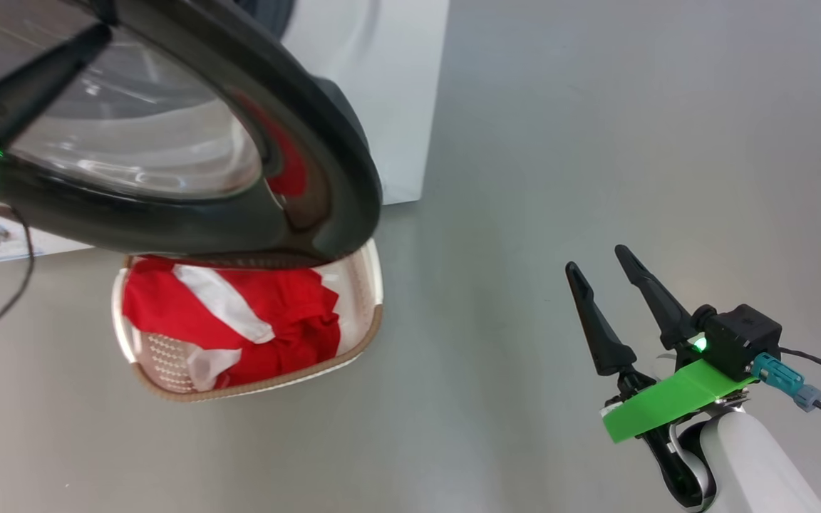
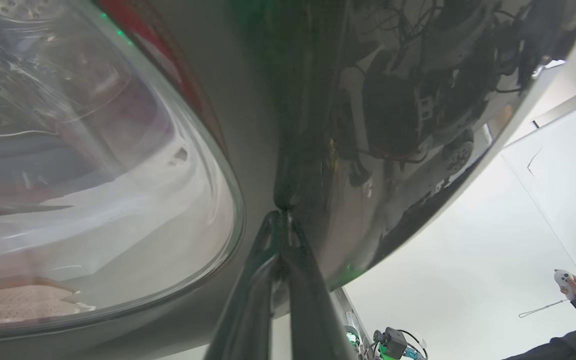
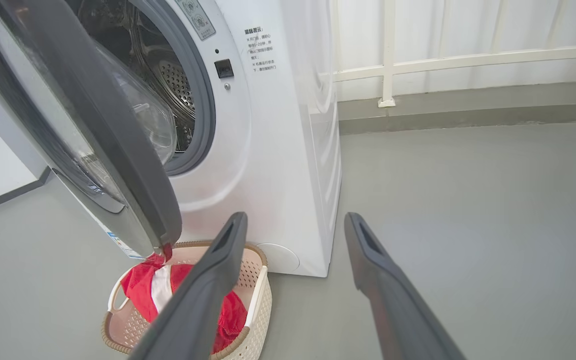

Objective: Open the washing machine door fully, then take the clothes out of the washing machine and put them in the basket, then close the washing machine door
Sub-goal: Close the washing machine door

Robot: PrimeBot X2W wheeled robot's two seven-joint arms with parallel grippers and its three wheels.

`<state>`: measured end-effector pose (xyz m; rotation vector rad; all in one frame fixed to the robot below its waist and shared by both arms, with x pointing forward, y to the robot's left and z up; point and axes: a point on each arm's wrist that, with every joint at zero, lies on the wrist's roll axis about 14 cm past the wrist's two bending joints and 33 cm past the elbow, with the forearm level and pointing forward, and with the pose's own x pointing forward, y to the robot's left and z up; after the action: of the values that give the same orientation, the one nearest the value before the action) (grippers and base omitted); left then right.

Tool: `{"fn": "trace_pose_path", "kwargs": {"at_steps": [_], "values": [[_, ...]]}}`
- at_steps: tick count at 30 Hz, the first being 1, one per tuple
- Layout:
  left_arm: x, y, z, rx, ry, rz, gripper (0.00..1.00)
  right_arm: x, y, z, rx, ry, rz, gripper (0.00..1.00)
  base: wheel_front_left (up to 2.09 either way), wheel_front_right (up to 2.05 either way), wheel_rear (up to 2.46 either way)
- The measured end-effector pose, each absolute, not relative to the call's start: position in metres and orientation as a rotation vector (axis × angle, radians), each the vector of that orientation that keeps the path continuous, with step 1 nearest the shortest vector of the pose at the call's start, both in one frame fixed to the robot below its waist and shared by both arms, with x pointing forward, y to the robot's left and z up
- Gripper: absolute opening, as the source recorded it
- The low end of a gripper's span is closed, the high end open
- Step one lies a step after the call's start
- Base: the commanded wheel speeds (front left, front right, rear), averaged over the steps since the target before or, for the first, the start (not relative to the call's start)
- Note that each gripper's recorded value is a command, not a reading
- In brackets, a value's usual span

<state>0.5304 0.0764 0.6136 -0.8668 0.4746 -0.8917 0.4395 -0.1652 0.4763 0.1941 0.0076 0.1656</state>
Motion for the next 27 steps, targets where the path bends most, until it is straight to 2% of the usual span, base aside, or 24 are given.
{"fn": "trace_pose_path", "kwargs": {"at_steps": [9, 20, 27], "values": [[0.545, 0.07, 0.612, -0.876, 0.454, -0.866, 0.0, 0.434, -0.182, 0.48, 0.183, -0.001, 0.119, 1.0, 0.0, 0.0, 0.0], [0.535, 0.079, 0.624, -0.872, 0.41, -0.847, 0.0, 0.436, -0.176, 0.491, 0.186, -0.03, 0.138, 1.0, 0.0, 0.0, 0.0], [0.515, 0.098, 0.604, -0.879, 0.424, -0.777, 0.0, 0.437, -0.17, 0.498, 0.179, -0.048, 0.165, 1.0, 0.0, 0.0, 0.0]]}}
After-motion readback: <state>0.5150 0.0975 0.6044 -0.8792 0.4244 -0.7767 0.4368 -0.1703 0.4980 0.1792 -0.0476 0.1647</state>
